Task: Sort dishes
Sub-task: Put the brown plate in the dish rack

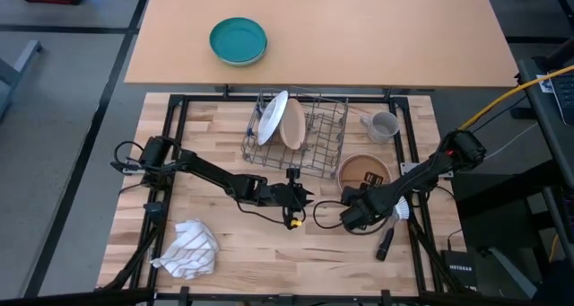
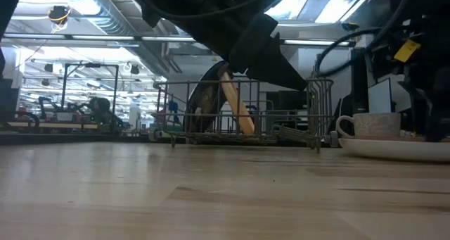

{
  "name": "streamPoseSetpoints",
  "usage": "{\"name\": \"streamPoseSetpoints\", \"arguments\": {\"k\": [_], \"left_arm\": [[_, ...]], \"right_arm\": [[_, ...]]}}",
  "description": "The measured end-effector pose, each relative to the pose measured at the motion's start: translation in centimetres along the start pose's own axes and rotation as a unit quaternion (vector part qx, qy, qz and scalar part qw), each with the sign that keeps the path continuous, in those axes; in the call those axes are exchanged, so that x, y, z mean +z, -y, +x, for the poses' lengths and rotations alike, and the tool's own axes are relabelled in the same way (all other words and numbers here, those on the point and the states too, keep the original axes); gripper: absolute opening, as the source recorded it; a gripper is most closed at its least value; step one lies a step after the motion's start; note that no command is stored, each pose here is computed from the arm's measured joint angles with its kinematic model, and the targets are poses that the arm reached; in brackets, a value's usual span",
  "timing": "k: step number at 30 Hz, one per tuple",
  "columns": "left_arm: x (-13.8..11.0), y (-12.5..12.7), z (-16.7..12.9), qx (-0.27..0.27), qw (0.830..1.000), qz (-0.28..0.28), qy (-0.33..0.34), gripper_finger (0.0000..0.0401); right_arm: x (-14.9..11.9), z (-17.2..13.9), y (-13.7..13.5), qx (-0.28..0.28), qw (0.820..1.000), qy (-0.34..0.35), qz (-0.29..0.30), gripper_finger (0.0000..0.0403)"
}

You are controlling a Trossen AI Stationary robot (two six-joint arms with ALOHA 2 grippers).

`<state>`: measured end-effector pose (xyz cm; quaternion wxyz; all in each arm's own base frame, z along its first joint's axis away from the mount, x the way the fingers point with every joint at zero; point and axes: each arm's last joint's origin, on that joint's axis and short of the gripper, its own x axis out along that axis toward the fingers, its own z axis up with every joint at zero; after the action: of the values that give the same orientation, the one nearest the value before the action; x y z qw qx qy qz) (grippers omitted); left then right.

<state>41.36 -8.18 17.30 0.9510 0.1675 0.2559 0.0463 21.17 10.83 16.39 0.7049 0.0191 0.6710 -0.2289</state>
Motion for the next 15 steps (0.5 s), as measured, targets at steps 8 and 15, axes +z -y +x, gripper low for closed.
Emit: {"name": "streamPoseSetpoints", "arguments": {"k": [8, 15], "left_arm": [[0.0, 0.0, 0.0, 0.0, 1.0, 0.002, 0.0, 0.0084], [0.0, 0.0, 0.0, 0.0, 1.0, 0.002, 0.0, 0.0084]], "right_arm": [[0.02, 0.34, -0.12, -0.012, 1.0, -0.003, -0.003, 0.0172], [-0.18, 0.87, 0.04, -0.023, 1.0, 0.005, -0.015, 0.0172]]}}
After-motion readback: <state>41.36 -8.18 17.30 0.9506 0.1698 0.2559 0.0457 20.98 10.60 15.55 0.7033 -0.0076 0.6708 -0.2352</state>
